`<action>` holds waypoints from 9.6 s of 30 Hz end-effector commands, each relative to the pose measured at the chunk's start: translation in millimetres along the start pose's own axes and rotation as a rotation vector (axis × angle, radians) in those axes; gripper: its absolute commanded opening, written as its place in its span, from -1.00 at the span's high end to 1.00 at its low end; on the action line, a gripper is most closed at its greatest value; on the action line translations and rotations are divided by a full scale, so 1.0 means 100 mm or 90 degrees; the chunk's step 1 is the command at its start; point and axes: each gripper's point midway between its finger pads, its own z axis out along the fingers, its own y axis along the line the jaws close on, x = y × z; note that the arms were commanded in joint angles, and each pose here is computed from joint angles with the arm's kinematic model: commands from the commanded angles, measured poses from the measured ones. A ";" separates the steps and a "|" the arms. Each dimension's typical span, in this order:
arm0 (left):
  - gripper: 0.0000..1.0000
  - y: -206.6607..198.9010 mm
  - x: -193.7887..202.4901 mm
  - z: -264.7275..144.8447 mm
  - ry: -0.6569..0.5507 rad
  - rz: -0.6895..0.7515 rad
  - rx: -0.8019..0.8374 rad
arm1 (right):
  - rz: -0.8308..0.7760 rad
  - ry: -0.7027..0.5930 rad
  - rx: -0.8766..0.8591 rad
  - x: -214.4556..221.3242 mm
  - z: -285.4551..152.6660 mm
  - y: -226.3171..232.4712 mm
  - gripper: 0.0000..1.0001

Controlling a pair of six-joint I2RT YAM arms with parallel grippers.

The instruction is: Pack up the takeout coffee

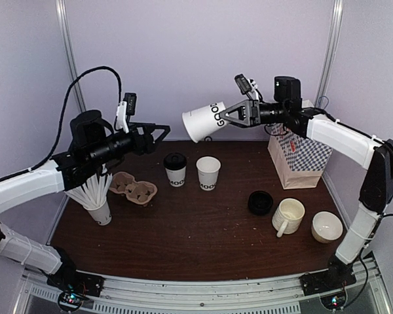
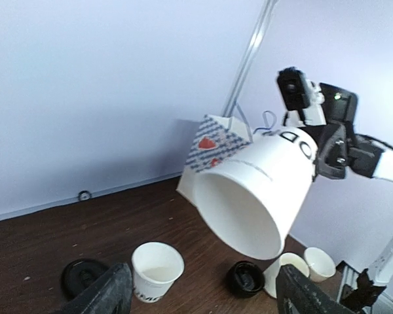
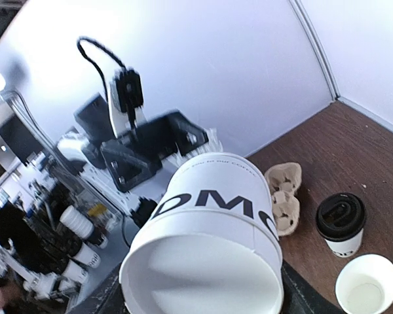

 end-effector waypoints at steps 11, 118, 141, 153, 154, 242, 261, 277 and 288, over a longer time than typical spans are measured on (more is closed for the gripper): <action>-0.45 -0.87 -0.40 0.37 -0.126 -0.085 0.325 | 0.055 -0.123 -0.140 -0.52 -0.14 0.32 -0.34; 0.11 -0.96 2.34 0.05 0.821 0.534 0.143 | 0.008 0.656 0.469 2.60 -1.37 -1.78 0.44; 0.03 -0.81 1.94 -0.04 0.765 0.560 0.077 | 0.013 0.679 0.479 2.67 -1.36 -1.80 0.58; 0.03 -0.78 1.92 -0.06 0.765 0.563 0.070 | 0.012 0.686 0.478 2.67 -1.32 -1.80 0.47; 0.03 -0.77 1.92 -0.06 0.765 0.562 0.069 | 0.012 0.685 0.477 2.67 -1.31 -1.79 0.45; -0.35 -0.62 1.01 0.27 0.391 0.475 0.044 | -0.101 0.376 0.138 1.37 -0.41 0.07 0.88; -0.91 -1.44 0.08 0.24 -0.203 0.495 0.176 | 0.025 0.086 -0.195 0.21 -0.18 1.00 0.85; -0.87 -1.41 -0.09 0.64 -0.223 0.460 0.182 | 0.043 0.104 -0.228 0.32 -0.09 1.05 0.83; -0.77 -1.52 0.06 0.67 -0.184 0.464 0.252 | 0.043 0.105 -0.241 0.29 -0.08 1.07 0.82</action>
